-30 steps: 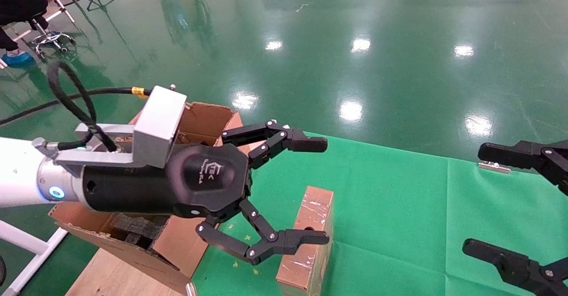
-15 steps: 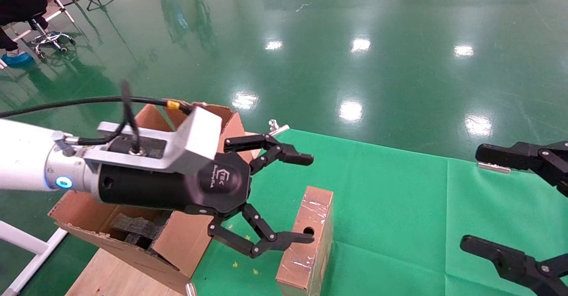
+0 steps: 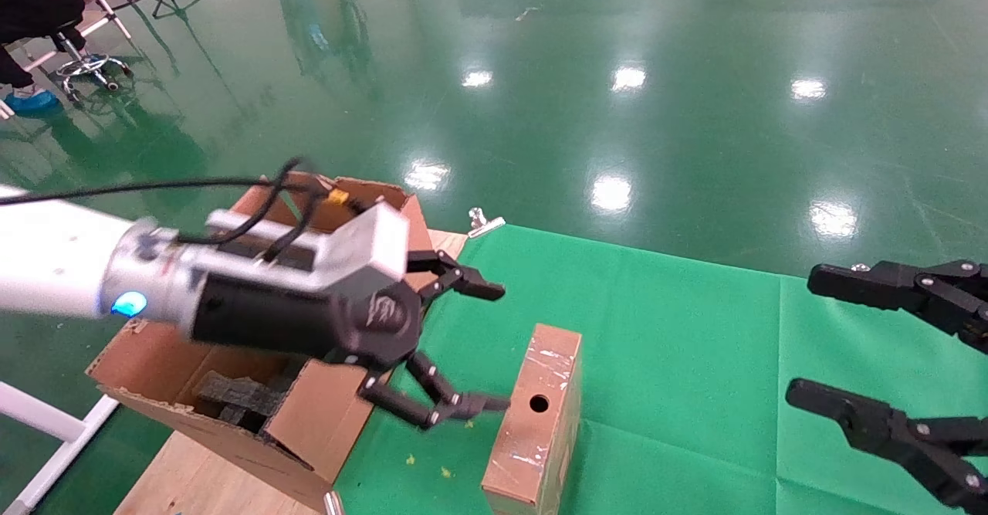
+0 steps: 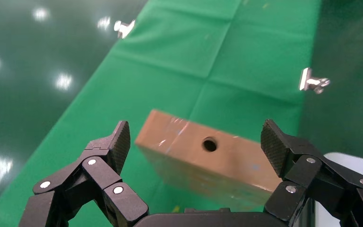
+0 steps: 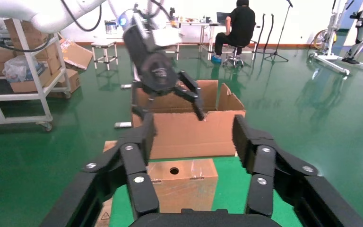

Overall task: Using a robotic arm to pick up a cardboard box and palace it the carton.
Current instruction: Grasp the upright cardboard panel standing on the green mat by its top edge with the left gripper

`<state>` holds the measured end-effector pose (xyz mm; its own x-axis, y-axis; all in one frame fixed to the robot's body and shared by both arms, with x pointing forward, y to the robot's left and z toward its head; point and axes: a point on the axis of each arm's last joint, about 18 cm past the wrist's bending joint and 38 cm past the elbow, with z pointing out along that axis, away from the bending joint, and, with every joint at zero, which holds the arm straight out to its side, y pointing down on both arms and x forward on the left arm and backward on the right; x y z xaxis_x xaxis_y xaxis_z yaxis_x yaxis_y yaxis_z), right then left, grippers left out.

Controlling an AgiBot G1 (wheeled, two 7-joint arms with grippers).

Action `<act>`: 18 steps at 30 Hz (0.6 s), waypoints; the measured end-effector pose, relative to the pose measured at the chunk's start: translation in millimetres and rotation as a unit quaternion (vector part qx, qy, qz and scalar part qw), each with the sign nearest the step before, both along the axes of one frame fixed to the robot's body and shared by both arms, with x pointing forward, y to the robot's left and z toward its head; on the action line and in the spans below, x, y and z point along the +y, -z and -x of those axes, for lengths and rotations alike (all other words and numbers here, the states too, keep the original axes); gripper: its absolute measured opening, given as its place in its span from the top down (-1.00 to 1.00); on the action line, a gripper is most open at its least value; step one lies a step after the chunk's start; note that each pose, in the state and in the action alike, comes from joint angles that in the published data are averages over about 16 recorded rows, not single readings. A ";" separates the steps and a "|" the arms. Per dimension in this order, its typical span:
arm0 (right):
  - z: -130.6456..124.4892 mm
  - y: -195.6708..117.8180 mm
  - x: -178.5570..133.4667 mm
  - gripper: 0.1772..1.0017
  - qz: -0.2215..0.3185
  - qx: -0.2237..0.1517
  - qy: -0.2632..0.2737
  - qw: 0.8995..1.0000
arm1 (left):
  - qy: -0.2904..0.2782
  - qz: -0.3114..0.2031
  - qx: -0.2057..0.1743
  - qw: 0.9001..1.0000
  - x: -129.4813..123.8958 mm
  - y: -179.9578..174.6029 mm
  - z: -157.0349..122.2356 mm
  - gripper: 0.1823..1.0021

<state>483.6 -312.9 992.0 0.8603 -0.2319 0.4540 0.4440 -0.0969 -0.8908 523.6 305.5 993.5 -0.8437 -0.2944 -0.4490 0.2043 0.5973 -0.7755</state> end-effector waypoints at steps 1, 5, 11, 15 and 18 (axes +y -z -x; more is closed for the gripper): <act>0.0 0.0 0.0 -0.29 0.000 0.000 0.000 1.000 | -0.015 -0.007 0.009 1.000 -1.5 -2.4 -4.0 -1.00; 0.0 0.0 0.0 -0.07 0.000 0.000 0.000 1.000 | -0.070 -0.027 0.035 0.997 -11.2 -17.1 -18.1 -1.00; 0.0 0.0 -0.1 0.26 0.000 0.000 0.000 1.000 | -0.127 -0.047 0.051 0.990 -24.6 -38.4 -30.4 -1.00; -0.1 0.0 -0.1 0.45 0.000 0.000 0.000 1.000 | -0.149 -0.056 0.058 0.986 -29.3 -43.6 -35.2 -1.00; -0.1 0.0 -0.1 0.56 0.000 0.000 0.000 1.000 | -0.164 -0.065 0.067 0.982 -33.9 -44.3 -39.1 -1.00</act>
<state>483.7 -313.1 992.0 0.8602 -0.2327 0.4538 0.4438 -0.0968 -0.8909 562.7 271.7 1037.9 -0.7674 -0.5076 -0.3918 -0.1145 0.7096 -0.6952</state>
